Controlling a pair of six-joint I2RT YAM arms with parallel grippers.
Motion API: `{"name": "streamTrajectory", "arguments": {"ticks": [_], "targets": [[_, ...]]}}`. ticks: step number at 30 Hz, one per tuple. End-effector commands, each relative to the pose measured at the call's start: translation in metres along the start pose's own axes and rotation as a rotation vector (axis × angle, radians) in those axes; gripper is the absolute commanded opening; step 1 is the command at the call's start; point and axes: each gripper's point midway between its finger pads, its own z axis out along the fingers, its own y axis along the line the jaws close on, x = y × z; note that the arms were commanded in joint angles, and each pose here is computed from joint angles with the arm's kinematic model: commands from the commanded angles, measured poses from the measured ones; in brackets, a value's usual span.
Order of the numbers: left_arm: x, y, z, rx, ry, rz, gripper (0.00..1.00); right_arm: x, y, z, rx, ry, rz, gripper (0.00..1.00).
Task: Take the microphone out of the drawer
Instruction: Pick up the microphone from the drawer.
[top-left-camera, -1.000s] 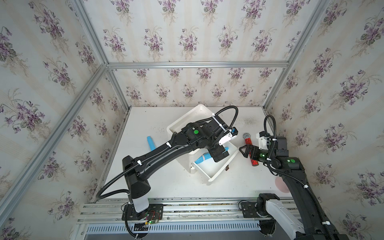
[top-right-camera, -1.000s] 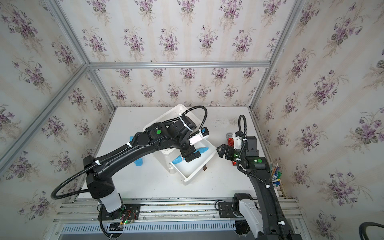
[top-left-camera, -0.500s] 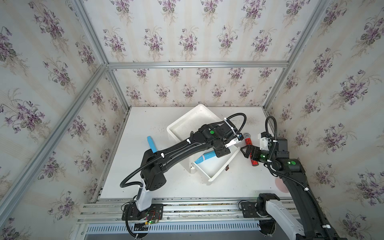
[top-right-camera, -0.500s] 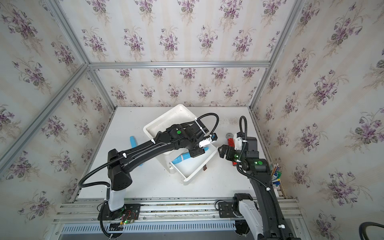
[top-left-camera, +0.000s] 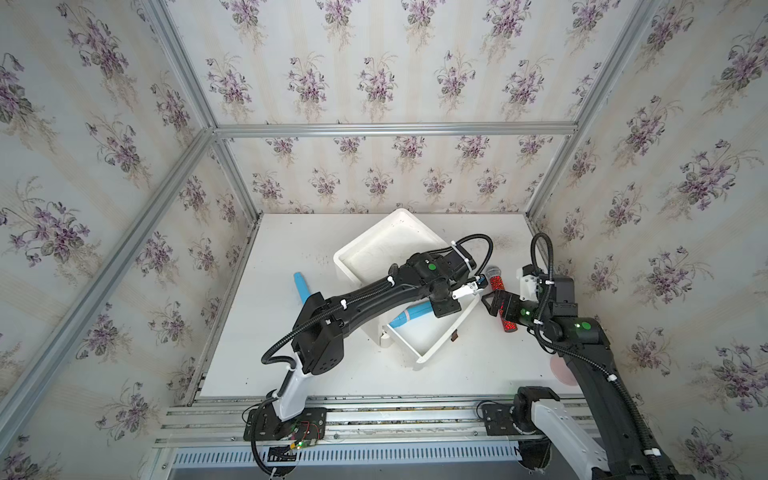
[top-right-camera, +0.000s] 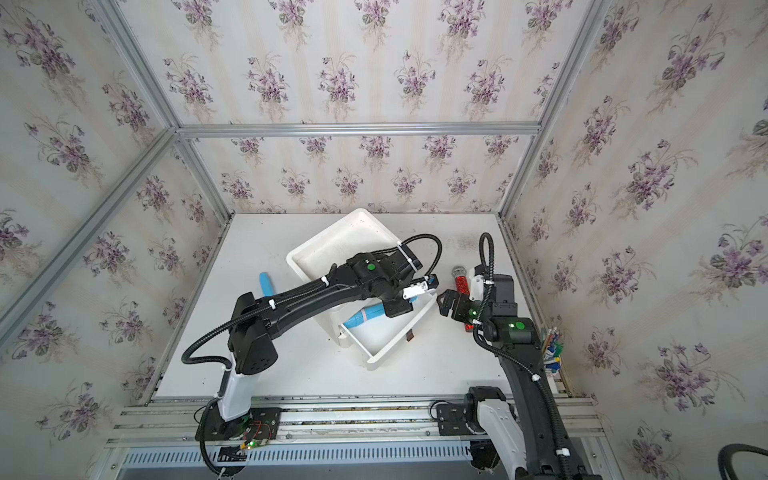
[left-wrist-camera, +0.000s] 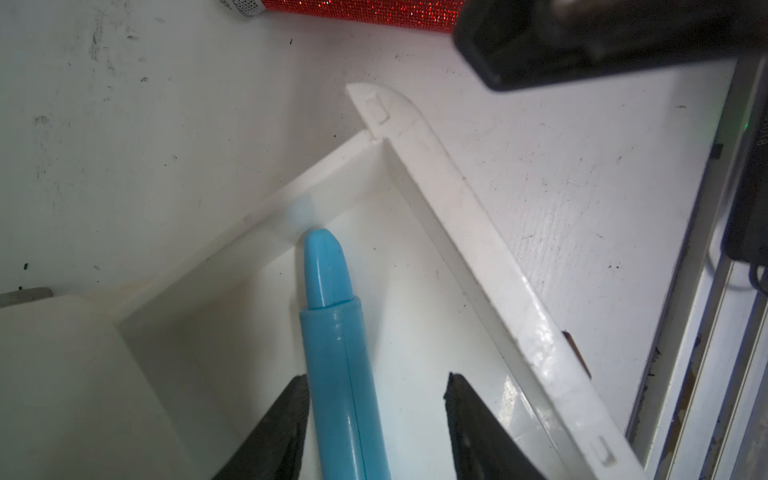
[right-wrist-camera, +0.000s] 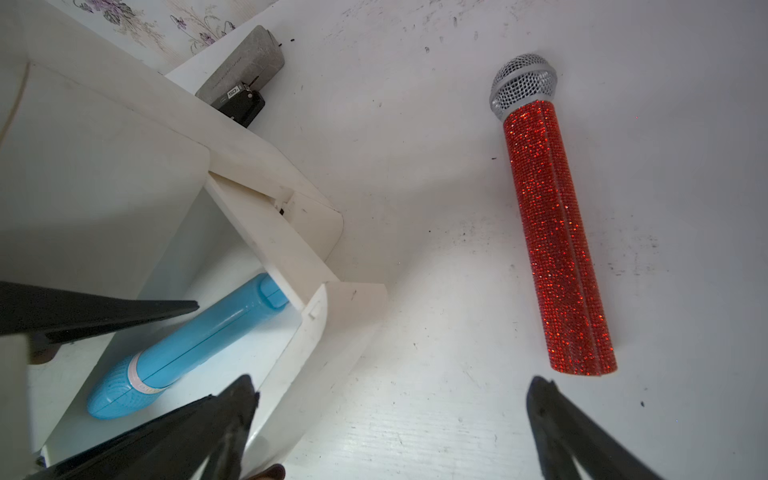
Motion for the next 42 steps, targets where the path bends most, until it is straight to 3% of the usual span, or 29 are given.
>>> {"name": "streamTrajectory", "arguments": {"ticks": [1, 12, 21, 25, 33, 42], "targets": [[0.000, 0.000, 0.006, 0.004, 0.004, 0.016, 0.56, -0.004, -0.002, 0.001, 0.014, -0.016, 0.000, 1.00], [0.007, 0.006, 0.033, -0.024, 0.063, -0.004, 0.56, -0.005, -0.010, 0.001, 0.056, -0.023, 0.017, 1.00], [0.017, 0.005, 0.046, -0.026, 0.104, -0.006, 0.65, -0.005, -0.009, 0.001, 0.053, -0.026, 0.016, 1.00], [0.023, 0.004, 0.049, -0.017, 0.128, -0.001, 0.56, -0.005, -0.009, 0.001, 0.051, -0.028, 0.016, 1.00], [0.023, 0.005, 0.049, -0.016, 0.127, -0.008, 0.56, -0.005, -0.008, 0.001, 0.047, -0.029, 0.013, 1.00], [0.014, 0.009, 0.036, -0.034, 0.094, -0.002, 0.35, -0.006, -0.007, 0.000, 0.042, -0.032, 0.012, 1.00]]}}
